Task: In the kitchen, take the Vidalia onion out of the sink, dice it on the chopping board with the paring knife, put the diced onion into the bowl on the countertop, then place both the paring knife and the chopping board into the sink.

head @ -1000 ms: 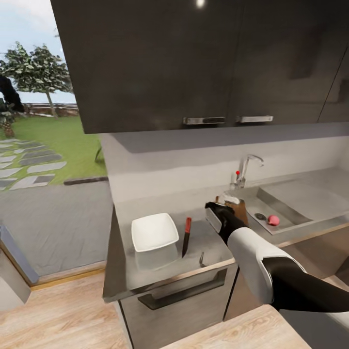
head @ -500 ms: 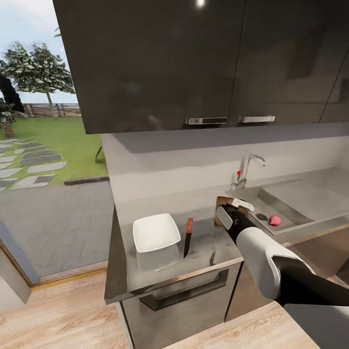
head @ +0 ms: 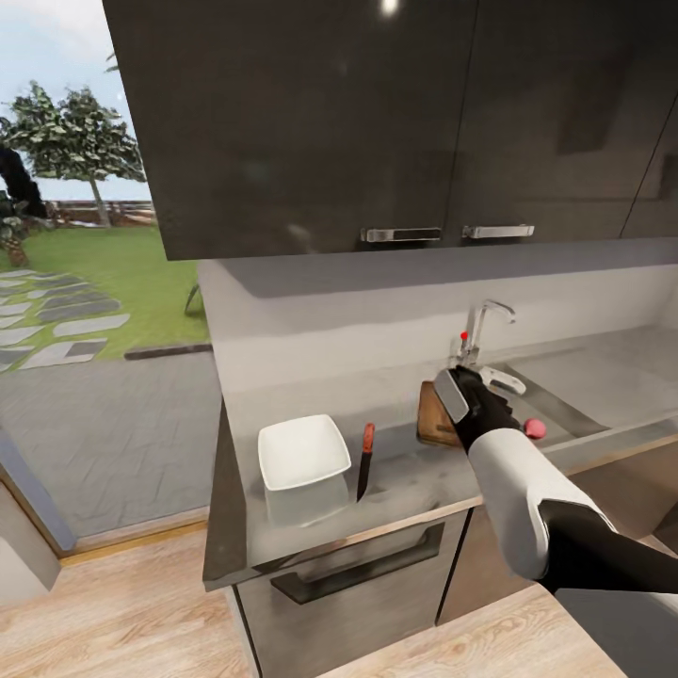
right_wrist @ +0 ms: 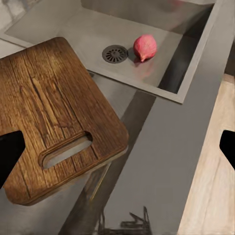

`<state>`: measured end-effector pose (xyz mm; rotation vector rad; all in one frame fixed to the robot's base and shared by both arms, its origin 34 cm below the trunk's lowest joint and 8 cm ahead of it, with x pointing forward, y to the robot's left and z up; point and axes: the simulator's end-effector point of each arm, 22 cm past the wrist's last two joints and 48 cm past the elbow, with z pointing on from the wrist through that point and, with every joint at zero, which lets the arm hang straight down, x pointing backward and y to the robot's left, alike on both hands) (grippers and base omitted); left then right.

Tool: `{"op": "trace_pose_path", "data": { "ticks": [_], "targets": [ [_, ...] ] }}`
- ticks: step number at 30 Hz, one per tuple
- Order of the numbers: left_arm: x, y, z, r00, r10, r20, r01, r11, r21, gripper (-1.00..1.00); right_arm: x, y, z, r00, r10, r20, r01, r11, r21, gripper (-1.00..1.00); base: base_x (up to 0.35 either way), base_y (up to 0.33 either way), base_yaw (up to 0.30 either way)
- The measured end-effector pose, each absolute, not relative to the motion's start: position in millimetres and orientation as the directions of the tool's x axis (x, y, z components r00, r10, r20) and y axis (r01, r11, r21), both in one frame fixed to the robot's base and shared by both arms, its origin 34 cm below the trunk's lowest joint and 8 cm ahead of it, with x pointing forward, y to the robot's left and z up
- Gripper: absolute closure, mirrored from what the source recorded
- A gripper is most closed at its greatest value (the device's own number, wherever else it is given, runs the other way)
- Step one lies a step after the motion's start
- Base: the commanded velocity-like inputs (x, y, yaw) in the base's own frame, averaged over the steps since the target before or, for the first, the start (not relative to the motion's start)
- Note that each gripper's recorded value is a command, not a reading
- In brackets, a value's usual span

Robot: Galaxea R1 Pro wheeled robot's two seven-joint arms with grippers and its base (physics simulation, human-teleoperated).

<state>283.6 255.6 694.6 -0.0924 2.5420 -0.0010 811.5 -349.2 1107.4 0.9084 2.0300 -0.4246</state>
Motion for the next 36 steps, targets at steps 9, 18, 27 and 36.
{"op": "trace_pose_path", "data": {
  "ticks": [9,18,27,36],
  "targets": [
    [270,255,687,-0.842,-0.069,-0.535,-0.069,0.997,-0.021,-1.0,798,-333,1099,-0.397,0.474,-0.786,0.762,0.648,0.005,-1.0,0.0,0.0,0.0],
    [263,255,683,-0.851,-0.07,-0.52,-0.071,0.997,-0.02,-1.0,795,-326,1086,-0.399,0.547,-0.736,0.771,0.635,0.054,-1.0,0.023,-0.009,0.0],
    [260,255,681,-0.854,-0.071,-0.515,-0.071,0.997,-0.019,-1.0,789,-318,1068,-0.44,0.545,-0.714,0.763,0.646,0.022,-1.0,0.266,-0.093,0.0],
    [256,255,679,-0.861,-0.071,-0.504,-0.071,0.997,-0.019,-1.0,784,-317,1047,-0.476,0.542,-0.692,0.76,0.649,-0.014,-1.0,0.088,-0.048,0.0]
  ]
}}
